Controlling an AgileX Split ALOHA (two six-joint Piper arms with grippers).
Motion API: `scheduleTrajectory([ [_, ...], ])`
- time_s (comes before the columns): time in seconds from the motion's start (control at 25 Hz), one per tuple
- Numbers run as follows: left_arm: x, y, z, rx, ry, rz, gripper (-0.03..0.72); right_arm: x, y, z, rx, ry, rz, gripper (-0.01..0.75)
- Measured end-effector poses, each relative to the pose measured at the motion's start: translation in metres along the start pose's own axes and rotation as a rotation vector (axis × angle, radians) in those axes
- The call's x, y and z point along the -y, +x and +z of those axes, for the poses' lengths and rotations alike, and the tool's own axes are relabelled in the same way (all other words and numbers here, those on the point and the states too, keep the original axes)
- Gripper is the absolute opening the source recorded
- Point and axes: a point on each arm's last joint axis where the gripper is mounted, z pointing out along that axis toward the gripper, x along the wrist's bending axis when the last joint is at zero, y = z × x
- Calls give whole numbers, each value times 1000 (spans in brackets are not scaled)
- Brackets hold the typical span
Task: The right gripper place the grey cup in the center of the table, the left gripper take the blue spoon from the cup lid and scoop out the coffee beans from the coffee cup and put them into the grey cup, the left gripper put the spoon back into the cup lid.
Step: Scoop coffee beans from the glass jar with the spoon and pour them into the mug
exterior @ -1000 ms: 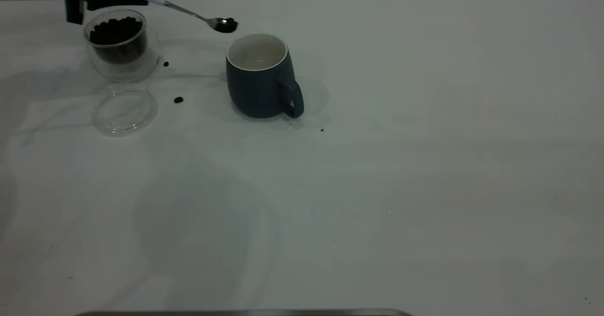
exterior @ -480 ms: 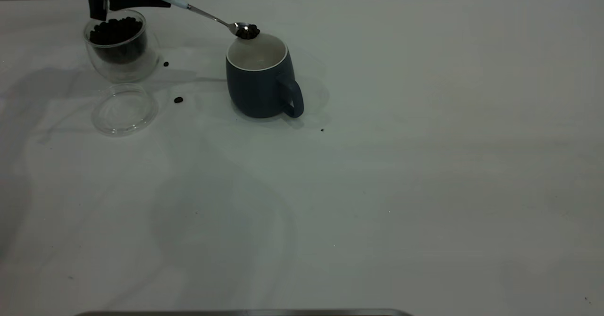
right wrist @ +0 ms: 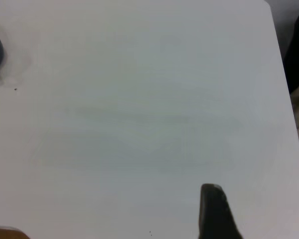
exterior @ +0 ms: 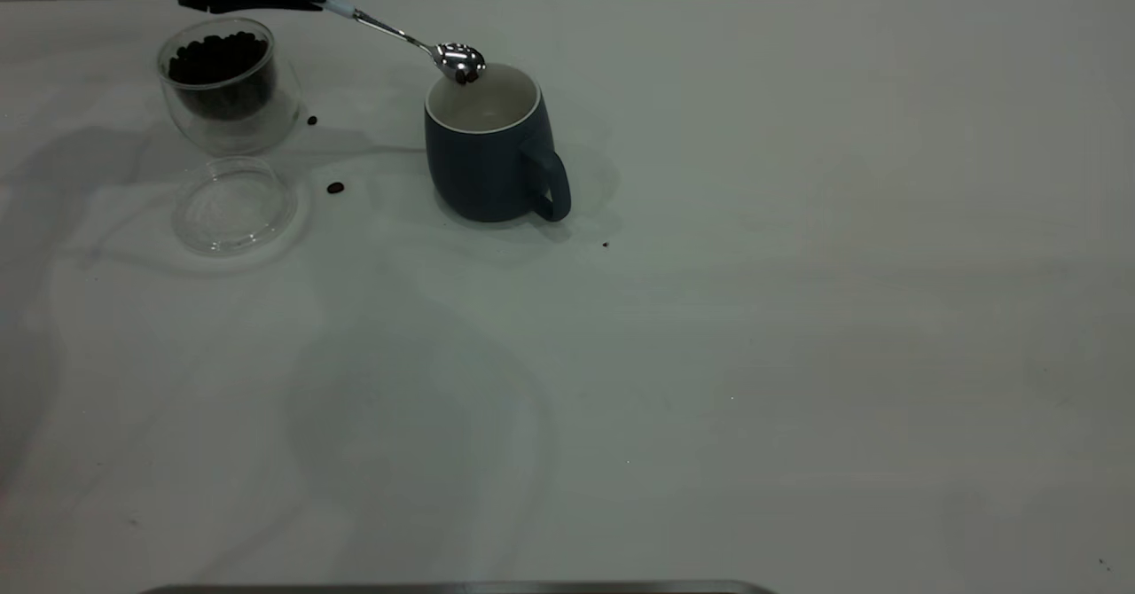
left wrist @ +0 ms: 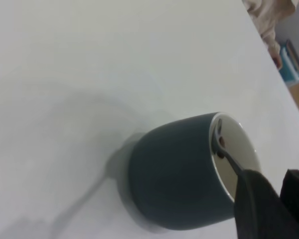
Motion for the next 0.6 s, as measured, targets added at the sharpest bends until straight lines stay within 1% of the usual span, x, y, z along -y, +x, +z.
scheduleTrajectory([
  [0.12, 0, 0, 0, 1, -3, 63, 129, 0, 0, 0, 0, 0, 0, 402],
  [0.28, -1, 0, 0, 2, -6, 62, 129, 0, 0, 0, 0, 0, 0, 402],
  [0.36, -2, -1, 0, 6, -16, 9, 129, 0, 0, 0, 0, 0, 0, 402],
  [0.48, -3, 0, -3, 13, -45, -164, 129, 0, 0, 0, 0, 0, 0, 402],
  [0.6, -5, 1, -14, -6, -46, -304, 129, 0, 0, 0, 0, 0, 0, 402],
])
